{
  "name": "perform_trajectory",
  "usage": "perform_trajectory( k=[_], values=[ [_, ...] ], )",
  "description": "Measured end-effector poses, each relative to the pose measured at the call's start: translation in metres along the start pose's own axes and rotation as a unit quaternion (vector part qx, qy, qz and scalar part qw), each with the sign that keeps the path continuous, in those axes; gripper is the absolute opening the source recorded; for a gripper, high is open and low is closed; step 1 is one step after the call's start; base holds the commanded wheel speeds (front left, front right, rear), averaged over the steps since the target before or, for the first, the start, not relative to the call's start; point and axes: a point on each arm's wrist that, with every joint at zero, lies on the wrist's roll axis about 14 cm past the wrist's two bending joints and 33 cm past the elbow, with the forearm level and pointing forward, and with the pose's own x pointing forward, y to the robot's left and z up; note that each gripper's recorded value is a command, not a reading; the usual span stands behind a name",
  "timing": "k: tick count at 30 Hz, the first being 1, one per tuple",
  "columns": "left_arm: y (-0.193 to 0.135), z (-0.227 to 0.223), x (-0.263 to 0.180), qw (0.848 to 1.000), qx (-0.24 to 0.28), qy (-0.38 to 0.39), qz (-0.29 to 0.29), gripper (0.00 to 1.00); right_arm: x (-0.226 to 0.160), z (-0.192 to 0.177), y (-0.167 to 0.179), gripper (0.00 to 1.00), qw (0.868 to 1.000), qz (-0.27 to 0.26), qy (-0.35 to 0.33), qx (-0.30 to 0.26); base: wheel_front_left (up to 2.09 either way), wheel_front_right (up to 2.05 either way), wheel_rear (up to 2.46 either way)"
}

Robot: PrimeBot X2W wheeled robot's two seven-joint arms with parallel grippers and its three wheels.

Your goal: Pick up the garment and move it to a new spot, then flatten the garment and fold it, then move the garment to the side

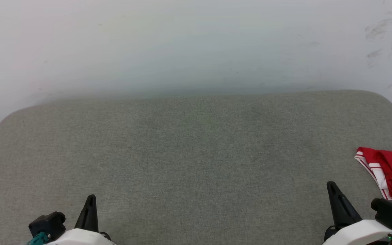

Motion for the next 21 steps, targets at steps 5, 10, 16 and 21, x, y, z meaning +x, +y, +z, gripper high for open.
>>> perform_trajectory(
  k=[5, 10, 16, 21],
  values=[
    [0.003, -0.002, 0.002, 0.999, -0.042, 0.011, 0.007, 0.0, 0.002, -0.001, -0.001, 0.0, 0.999, -0.002, 0.0, 0.048, 0.0, 0.0, 0.0],
    [0.003, -0.001, 0.007, 0.996, -0.085, 0.015, 0.009, 0.0, 0.006, 0.001, -0.002, 0.0, 0.996, -0.003, -0.002, 0.091, 0.0, 0.0, 0.0],
    [0.004, -0.004, 0.009, 0.991, -0.132, 0.024, 0.014, 0.0, 0.009, 0.0, -0.003, 0.0, 0.99, -0.004, -0.002, 0.142, 0.0, 0.0, 0.0],
    [0.004, -0.003, 0.012, 0.985, -0.168, 0.028, 0.014, 0.0, 0.013, 0.002, -0.003, 0.0, 0.984, -0.003, -0.005, 0.18, 0.0, 0.0, 0.0]
  ],
)
